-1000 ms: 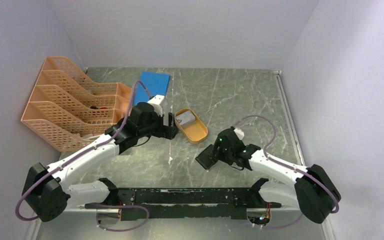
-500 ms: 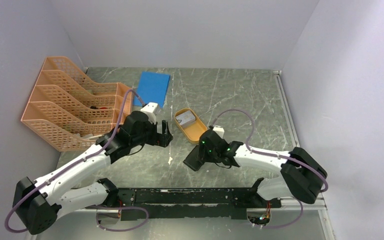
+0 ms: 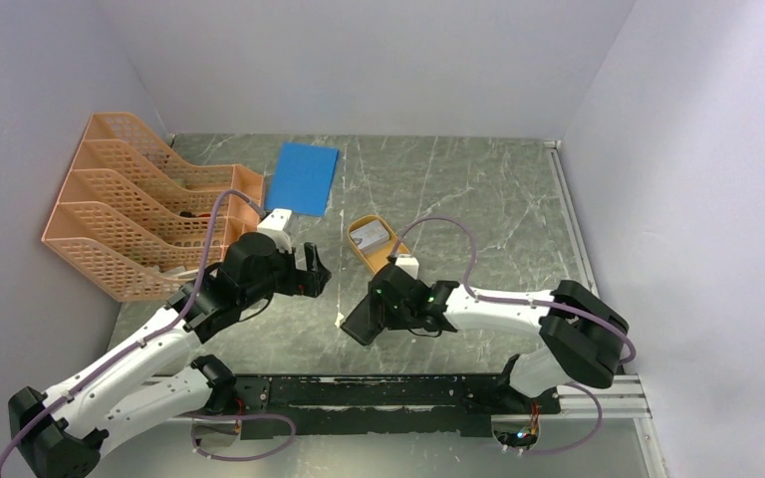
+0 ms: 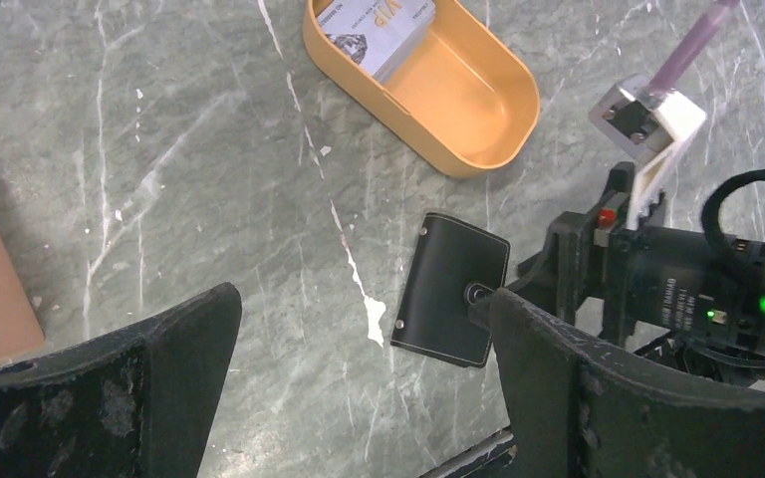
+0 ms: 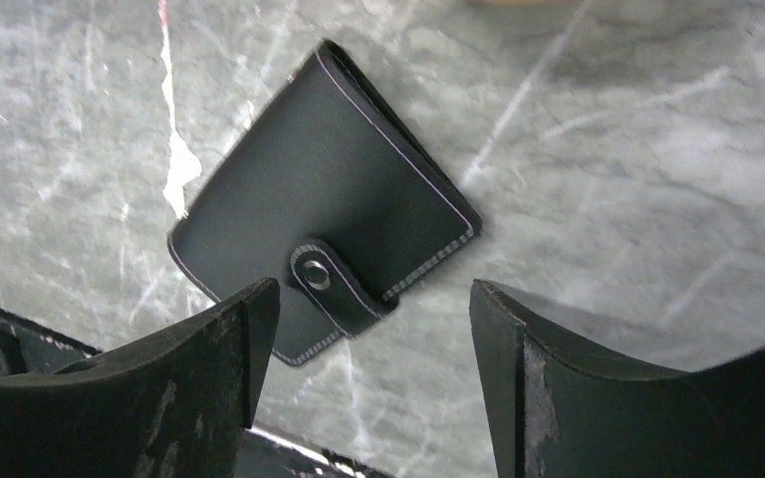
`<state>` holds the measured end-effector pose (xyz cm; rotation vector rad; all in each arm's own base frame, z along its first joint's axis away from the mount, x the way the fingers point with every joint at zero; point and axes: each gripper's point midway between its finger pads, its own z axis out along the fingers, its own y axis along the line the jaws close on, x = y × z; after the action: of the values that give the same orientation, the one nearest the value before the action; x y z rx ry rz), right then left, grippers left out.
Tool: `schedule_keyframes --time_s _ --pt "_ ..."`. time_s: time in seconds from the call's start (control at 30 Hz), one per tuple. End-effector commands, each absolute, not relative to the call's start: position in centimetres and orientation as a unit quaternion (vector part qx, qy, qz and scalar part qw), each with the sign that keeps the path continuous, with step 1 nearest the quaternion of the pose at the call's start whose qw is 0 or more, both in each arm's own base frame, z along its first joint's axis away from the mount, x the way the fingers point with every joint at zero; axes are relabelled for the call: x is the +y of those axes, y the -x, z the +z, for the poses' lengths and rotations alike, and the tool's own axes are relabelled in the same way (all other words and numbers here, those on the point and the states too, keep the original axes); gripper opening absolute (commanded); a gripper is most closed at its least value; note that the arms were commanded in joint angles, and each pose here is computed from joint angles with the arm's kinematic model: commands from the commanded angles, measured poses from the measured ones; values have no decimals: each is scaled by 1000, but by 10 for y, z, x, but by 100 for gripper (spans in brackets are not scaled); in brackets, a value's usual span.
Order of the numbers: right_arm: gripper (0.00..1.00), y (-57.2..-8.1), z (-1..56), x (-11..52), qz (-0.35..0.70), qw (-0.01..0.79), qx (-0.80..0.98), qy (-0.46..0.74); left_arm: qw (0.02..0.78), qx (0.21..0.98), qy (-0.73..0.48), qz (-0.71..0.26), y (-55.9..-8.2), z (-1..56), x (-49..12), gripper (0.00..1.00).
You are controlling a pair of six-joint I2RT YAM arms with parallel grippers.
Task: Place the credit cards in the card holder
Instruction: Move the card holder to the center of the board, then adjust the card holder at the center of the board.
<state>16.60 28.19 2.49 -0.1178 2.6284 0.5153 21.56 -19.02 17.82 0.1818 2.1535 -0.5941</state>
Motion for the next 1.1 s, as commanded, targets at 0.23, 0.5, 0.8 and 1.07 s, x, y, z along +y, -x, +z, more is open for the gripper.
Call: schedule_keyframes --time_s 0.23,0.5,0.8,1.07 --pt "79 -165 84 242 198 301 933 14 424 868 -73 -246 -208 172 -190 99" --pt "80 -150 76 247 278 307 910 32 390 873 -72 -284 -201 149 -206 99" --pt "78 -157 89 246 359 344 865 -62 348 871 -63 -342 -180 115 -221 99" --pt "75 -142 57 233 304 305 902 -35 313 882 -53 -348 -170 74 -232 84"
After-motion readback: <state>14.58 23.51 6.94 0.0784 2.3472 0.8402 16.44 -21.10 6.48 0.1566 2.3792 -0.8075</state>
